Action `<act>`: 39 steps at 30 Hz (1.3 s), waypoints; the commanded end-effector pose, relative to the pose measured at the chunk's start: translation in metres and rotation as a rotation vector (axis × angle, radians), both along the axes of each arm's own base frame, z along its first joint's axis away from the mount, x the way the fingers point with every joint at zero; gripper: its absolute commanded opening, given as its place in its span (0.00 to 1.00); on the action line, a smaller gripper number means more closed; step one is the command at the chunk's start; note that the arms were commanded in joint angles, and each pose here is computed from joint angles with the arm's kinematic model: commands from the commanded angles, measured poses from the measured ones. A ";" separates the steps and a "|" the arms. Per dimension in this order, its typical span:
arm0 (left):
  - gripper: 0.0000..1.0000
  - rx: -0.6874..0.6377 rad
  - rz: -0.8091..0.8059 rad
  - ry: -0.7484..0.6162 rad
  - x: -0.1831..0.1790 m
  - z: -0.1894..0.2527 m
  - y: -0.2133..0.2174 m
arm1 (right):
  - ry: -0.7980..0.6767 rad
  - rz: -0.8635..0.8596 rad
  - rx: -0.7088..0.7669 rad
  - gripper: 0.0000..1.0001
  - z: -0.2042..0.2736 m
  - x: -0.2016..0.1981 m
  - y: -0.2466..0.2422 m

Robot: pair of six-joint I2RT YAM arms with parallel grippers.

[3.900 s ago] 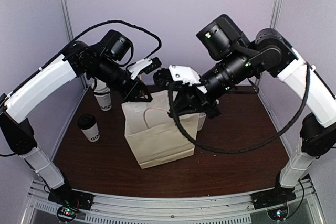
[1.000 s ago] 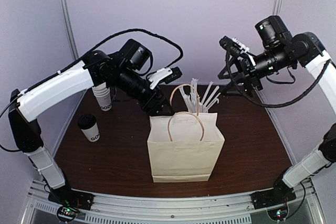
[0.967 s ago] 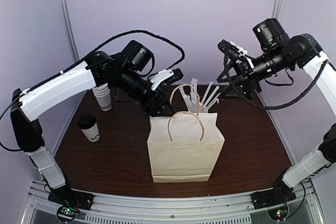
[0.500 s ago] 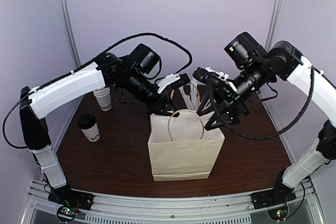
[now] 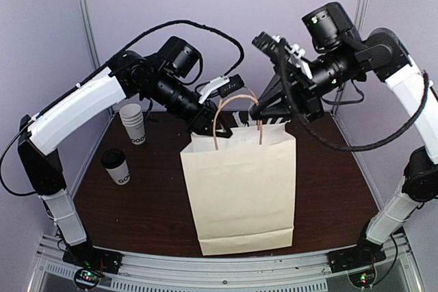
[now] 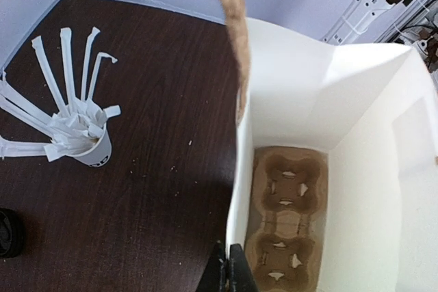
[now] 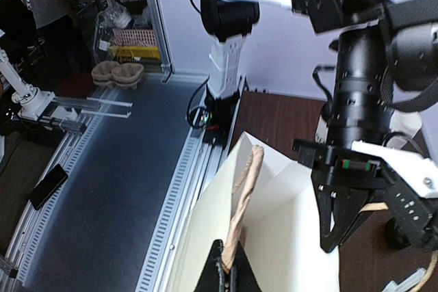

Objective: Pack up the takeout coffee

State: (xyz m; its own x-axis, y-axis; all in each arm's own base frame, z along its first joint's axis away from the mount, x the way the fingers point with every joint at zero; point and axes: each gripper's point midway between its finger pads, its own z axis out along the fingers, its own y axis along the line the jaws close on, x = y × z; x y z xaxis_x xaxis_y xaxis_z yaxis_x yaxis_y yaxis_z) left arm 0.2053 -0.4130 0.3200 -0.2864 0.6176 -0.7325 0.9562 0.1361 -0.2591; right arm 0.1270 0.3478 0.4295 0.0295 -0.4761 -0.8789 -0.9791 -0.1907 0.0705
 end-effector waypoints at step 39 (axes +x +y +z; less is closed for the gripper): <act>0.98 -0.039 0.073 -0.121 -0.007 0.030 0.031 | -0.137 -0.088 0.038 0.73 0.030 0.008 -0.069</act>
State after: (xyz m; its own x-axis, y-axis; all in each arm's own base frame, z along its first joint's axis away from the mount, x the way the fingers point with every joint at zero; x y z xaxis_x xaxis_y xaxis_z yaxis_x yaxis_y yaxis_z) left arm 0.2096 -0.3837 0.3199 -0.3108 0.6256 -0.7156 0.9485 0.2522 -0.1915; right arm 0.1252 0.2996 0.4582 0.1218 -0.4430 -0.8882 -0.9849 -0.1647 -0.0529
